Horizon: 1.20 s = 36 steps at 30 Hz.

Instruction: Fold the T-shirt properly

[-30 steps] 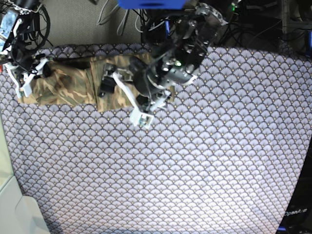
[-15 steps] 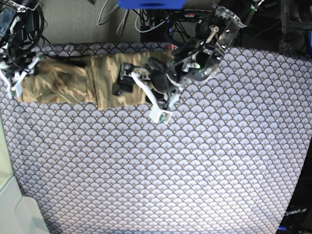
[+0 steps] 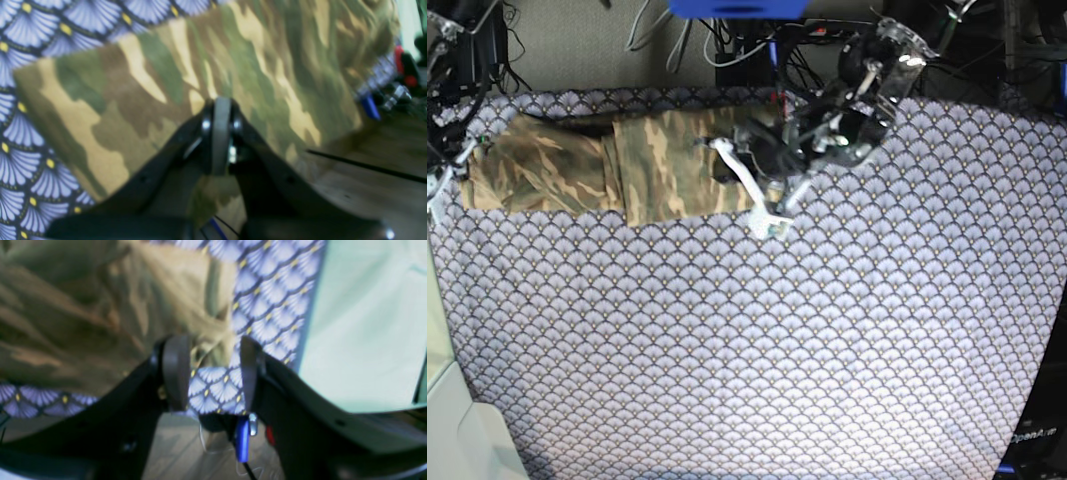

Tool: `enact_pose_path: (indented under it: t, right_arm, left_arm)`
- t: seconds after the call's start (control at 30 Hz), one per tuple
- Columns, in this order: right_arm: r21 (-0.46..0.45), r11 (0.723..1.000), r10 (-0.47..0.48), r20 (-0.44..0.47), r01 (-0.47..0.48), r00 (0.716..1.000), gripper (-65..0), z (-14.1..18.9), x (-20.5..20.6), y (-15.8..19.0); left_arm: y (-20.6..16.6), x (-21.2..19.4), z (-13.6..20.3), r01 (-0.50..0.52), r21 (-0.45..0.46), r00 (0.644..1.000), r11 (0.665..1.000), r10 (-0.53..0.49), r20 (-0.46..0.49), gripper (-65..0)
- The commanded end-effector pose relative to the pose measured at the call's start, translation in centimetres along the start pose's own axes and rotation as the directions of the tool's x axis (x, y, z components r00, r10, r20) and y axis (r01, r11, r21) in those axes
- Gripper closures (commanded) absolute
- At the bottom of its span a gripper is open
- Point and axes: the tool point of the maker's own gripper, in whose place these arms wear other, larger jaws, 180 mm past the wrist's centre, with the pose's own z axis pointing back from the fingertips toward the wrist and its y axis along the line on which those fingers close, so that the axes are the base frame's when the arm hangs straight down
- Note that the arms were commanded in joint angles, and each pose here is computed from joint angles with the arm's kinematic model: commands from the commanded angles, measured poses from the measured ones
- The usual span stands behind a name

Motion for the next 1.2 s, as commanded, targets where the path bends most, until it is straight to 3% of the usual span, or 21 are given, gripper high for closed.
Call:
enact_pose_path:
  t: [0.0,0.2,0.27,0.33,0.47,0.53,0.63,0.83,1.17]
  right_arm:
    - [-0.034,0.999,0.014,0.02,-0.013,1.0,-27.7,0.7,0.9,-1.3]
    - [-0.063,0.998,-0.003,0.01,0.004,1.0,-33.3,1.2,1.8,-2.7]
    - [-0.066,0.998,-0.009,0.012,0.01,1.0,-35.3,1.2,2.3,-2.9]
    - [-0.069,0.998,-0.012,0.007,0.013,1.0,-38.3,1.3,2.4,-3.0]
    - [-0.021,0.999,-0.044,0.036,0.045,0.998,-42.9,0.9,3.0,-2.4]
    - [0.04,0.993,-0.111,0.04,0.109,0.993,-43.1,0.3,2.4,-2.3]
    - [0.119,0.969,-0.217,0.001,0.215,0.976,-43.1,-1.0,1.2,-3.2]
    - [0.238,0.886,-0.378,-0.126,0.398,0.917,-43.1,-4.3,-1.2,-4.4]
    - [0.236,0.89,-0.378,-0.094,0.389,0.921,-43.3,-4.0,0.0,-5.0]
  left_arm:
    - [0.1,1.0,0.5,-0.003,-0.001,1.0,1.0,0.003,0.024,-0.9]
    - [2.5,1.5,1.1,-0.053,0.052,0.998,0.997,0.052,0.033,-1.2]
    - [2.7,1.6,1.2,-0.055,0.055,0.998,0.997,0.053,0.035,-4.5]
    - [2.7,1.6,1.2,-0.054,0.056,0.998,0.997,0.052,0.035,-12.9]
    - [3.2,1.1,0.8,-0.067,0.067,0.998,0.996,0.065,0.025,-37.0]
    - [3.5,0.8,0.5,-0.071,0.073,0.997,0.995,0.071,0.014,-41.9]
    - [3.9,0.4,0.2,-0.081,0.082,0.997,0.993,0.081,0.002,-42.1]
    - [4.2,0.0,-0.3,-0.094,0.089,0.995,0.992,0.096,-0.014,-42.1]
    - [4.2,0.7,-0.3,-0.087,0.088,0.996,0.992,0.088,-0.003,-42.1]
